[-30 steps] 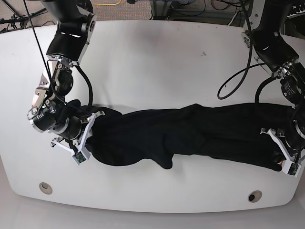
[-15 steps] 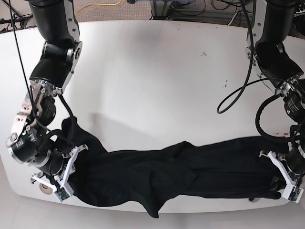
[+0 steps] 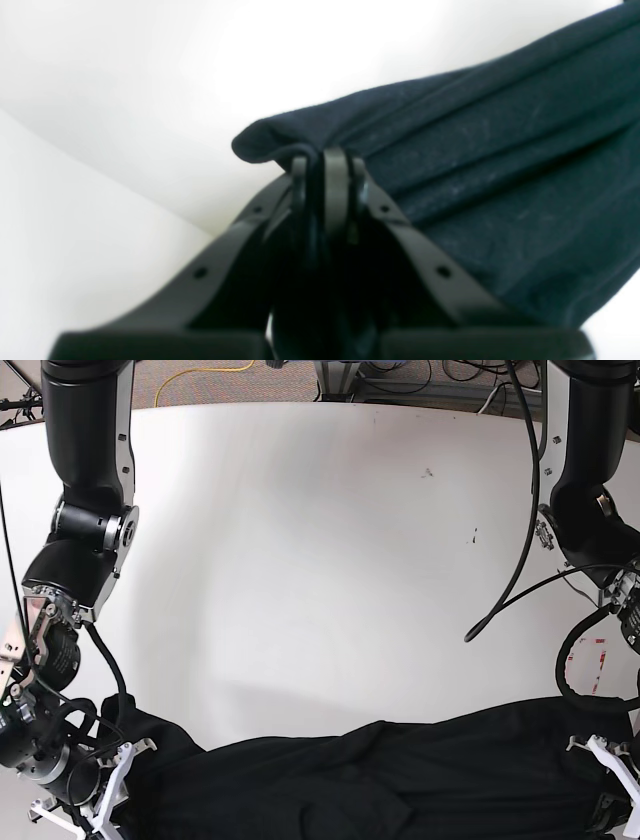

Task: Fold the T-shirt properly
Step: 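Lift the shirt with both grippers and swing it across the table, then lay the shirt back down with both grippers, stretched between them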

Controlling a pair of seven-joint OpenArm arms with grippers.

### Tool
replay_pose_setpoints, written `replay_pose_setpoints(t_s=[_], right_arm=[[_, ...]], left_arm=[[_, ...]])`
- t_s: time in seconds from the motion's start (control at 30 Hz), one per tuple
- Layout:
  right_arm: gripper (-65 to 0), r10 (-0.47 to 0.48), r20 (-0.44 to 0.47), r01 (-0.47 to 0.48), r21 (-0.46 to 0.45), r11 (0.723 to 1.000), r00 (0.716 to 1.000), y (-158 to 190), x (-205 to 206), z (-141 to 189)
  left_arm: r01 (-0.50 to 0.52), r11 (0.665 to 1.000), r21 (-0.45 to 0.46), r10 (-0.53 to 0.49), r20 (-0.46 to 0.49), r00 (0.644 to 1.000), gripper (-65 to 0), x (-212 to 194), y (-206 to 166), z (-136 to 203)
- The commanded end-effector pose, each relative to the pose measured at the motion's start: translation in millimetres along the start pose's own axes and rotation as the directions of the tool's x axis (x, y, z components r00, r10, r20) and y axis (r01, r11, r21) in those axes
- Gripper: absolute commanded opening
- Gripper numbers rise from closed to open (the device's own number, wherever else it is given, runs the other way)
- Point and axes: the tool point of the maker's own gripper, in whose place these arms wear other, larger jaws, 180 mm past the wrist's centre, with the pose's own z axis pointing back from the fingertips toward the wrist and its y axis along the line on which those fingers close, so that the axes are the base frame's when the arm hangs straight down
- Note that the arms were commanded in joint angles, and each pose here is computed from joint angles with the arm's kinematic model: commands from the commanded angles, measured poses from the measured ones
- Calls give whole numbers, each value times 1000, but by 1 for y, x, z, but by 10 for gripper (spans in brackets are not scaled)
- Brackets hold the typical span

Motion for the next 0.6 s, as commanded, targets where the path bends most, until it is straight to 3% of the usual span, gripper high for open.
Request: replay_pose_setpoints(t_s=[0.0,0.33,0.57], right_arm=[[-633,20,0,-20,-85,996,1000,-26,13,14],[-630,37,12,-36,-120,992,999,-30,18,25],[-633,102,52,-88,-221,971,993,-69,63,52]], left_arm=[[17,996,92,-18,12,1000,-645,14,27,12],[12,991,132,-18,42,999,-646,27,39,18],[-6,990,138,-11,122,992,-644,66,55,21]])
